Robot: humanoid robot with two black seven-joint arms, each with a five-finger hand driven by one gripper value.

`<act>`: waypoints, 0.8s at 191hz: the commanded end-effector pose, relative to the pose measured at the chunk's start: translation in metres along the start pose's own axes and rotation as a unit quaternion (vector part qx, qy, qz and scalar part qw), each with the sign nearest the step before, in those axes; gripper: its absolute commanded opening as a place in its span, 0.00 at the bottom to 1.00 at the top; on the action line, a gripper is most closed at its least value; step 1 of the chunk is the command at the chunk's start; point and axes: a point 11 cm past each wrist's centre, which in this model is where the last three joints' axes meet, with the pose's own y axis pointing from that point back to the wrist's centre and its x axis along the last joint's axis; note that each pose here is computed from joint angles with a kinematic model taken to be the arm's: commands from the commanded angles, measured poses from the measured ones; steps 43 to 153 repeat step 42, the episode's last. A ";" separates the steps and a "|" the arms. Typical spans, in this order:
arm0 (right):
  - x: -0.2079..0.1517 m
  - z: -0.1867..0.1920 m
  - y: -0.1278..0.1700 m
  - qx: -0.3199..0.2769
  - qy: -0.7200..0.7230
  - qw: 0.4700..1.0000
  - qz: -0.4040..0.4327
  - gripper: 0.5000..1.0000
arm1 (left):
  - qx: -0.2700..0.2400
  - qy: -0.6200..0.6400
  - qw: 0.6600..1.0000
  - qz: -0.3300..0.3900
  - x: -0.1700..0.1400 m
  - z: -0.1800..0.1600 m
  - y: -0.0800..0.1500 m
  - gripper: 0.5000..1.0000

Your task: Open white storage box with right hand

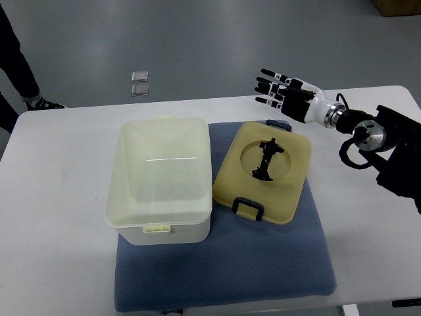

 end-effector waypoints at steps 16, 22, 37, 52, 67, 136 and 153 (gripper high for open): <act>0.001 0.003 0.001 -0.002 -0.001 1.000 0.001 0.86 | 0.001 0.000 1.000 0.000 0.000 -0.001 0.000 1.00; 0.001 0.003 0.001 -0.001 -0.002 1.000 0.000 0.86 | 0.000 0.000 1.000 0.000 0.000 0.000 0.000 1.00; 0.001 0.002 0.001 0.000 -0.002 1.000 -0.001 0.86 | 0.000 0.001 1.000 0.000 0.000 -0.001 0.000 1.00; 0.000 0.002 0.000 0.000 -0.003 1.000 -0.003 0.86 | 0.000 0.000 1.000 0.000 0.000 0.000 0.000 1.00; 0.000 0.002 0.000 0.000 -0.003 1.000 -0.003 0.86 | 0.000 0.000 1.000 0.000 0.000 0.000 0.000 1.00; 0.000 0.002 0.000 0.000 -0.003 1.000 -0.003 0.86 | 0.000 0.000 1.000 0.000 0.000 0.000 0.000 1.00; 0.000 0.002 0.000 0.000 -0.003 1.000 -0.003 0.86 | 0.000 0.000 1.000 0.000 0.000 0.000 0.000 1.00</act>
